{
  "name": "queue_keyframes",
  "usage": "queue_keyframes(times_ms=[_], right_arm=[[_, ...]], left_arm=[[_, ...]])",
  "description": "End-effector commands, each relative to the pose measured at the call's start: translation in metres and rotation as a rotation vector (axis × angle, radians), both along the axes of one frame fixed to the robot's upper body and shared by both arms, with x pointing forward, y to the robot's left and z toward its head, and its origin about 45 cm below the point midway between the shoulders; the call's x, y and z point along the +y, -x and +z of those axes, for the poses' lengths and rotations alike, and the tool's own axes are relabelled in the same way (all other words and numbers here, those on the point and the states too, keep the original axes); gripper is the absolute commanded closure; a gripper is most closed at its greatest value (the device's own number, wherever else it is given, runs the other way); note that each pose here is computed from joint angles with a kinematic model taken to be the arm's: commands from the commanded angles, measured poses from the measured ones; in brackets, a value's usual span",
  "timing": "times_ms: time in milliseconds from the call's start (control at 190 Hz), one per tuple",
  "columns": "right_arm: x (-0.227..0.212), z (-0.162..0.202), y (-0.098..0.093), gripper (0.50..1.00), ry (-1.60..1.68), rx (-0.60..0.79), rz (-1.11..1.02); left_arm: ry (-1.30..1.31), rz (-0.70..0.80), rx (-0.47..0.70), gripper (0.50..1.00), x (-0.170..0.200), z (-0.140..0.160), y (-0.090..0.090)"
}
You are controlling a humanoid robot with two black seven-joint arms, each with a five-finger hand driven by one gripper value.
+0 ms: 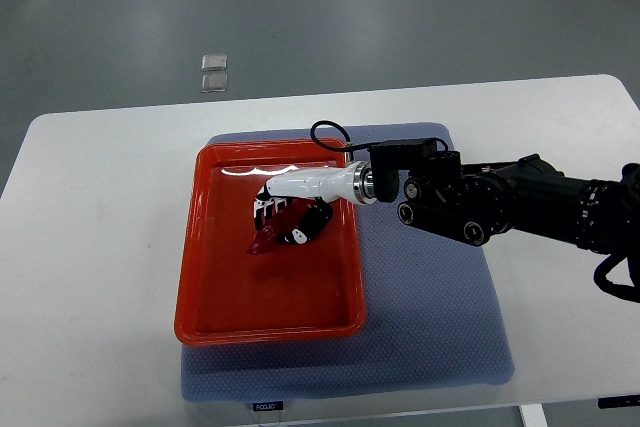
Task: Place red pepper on red tray
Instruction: 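Carry the pepper over the red tray and lower it inside, then open the right hand and raise it away from the pepper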
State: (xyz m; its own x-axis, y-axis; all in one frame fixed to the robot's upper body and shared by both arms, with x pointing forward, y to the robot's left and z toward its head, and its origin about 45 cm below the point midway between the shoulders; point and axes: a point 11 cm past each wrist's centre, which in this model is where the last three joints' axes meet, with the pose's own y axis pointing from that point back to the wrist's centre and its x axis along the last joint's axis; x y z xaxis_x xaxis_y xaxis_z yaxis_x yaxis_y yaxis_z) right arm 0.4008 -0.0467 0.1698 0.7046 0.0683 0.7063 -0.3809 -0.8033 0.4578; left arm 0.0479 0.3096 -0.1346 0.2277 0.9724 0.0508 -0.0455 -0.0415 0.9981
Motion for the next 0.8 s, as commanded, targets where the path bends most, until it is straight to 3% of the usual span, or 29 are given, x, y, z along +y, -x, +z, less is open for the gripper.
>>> queue_keyframes(times_ms=[0, 68, 95, 142, 226, 258, 521, 642, 795], right_arm=[[-0.001, -0.004, 0.001, 1.000, -0.006, 0.007, -0.011], [-0.001, -0.003, 0.000, 0.989, -0.021, 0.007, -0.022], [-0.001, -0.004, 0.001, 0.916, -0.028, 0.013, -0.028], [-0.001, -0.004, 0.001, 0.857, -0.035, 0.019, -0.034], [0.001, 0.001, -0.001, 0.630, -0.068, 0.037, -0.053], [0.002, 0.005, -0.003, 0.593, -0.091, 0.046, -0.067], [0.013, 0.050, -0.023, 0.579, -0.321, 0.100, -0.167], [0.008, 0.072, -0.035, 0.579, -0.530, 0.186, -0.273], [-0.071, 0.072, -0.062, 0.579, -0.860, 0.337, -0.572]], left_arm=[[0.001, -0.001, 0.000, 0.500, 0.000, 0.000, 0.000], [0.001, -0.001, 0.000, 0.500, 0.000, 0.000, 0.000], [0.001, -0.001, -0.001, 0.500, 0.000, 0.000, -0.001], [0.001, -0.001, 0.000, 0.500, 0.000, 0.000, 0.000], [0.001, -0.001, 0.000, 0.500, 0.000, 0.000, 0.000], [0.001, 0.001, 0.000, 0.500, 0.000, 0.000, 0.000], [-0.004, 0.001, -0.002, 0.500, 0.001, 0.000, -0.001], [-0.005, 0.003, -0.002, 0.500, 0.002, 0.000, -0.001], [-0.008, 0.002, -0.001, 0.500, 0.003, 0.000, 0.000]])
